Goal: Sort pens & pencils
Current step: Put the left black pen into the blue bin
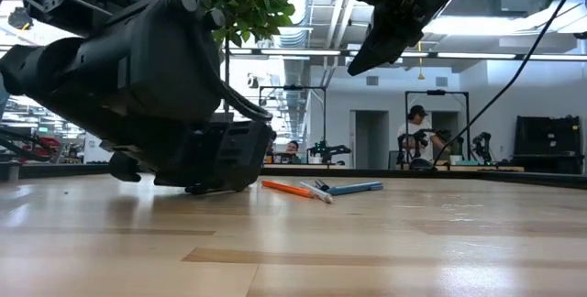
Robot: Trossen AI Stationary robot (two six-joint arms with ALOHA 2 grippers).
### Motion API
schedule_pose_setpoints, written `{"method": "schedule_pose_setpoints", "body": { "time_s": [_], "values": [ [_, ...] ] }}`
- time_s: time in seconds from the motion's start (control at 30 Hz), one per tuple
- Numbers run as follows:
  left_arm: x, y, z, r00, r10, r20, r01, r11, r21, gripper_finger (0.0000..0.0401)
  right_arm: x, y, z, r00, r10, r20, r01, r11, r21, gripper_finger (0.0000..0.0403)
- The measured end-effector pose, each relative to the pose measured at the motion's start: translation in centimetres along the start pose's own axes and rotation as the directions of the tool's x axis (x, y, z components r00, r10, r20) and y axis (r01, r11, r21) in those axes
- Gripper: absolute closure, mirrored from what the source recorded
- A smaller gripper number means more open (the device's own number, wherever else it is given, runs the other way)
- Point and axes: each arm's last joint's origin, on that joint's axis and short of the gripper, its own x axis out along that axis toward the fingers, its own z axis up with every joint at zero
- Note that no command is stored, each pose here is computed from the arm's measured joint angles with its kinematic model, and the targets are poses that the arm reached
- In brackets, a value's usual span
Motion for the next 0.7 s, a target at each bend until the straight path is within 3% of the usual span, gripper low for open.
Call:
{"method": "schedule_pose_setpoints", "body": {
  "time_s": [0.17, 0.4, 0.7],
  "values": [
    [-0.07, -0.01, -0.02, 1.000, -0.002, -0.005, 0.002, 1.000, 0.001, 0.0294, 0.00, 0.01, 0.00, 1.000, 0.000, 0.000, 0.000, 1.000, 0.000, 0.0340],
    [-0.15, -0.02, -0.08, 1.000, -0.003, -0.012, 0.004, 1.000, 0.008, 0.0371, 0.00, 0.01, -0.01, 1.000, 0.000, 0.000, 0.000, 1.000, 0.000, 0.0340],
    [-0.19, 0.18, -0.11, 1.000, 0.010, -0.026, -0.009, 0.998, 0.068, 0.0374, 0.00, 0.01, -0.04, 1.000, 0.000, -0.003, 0.000, 1.000, 0.000, 0.0340]
  ]
}}
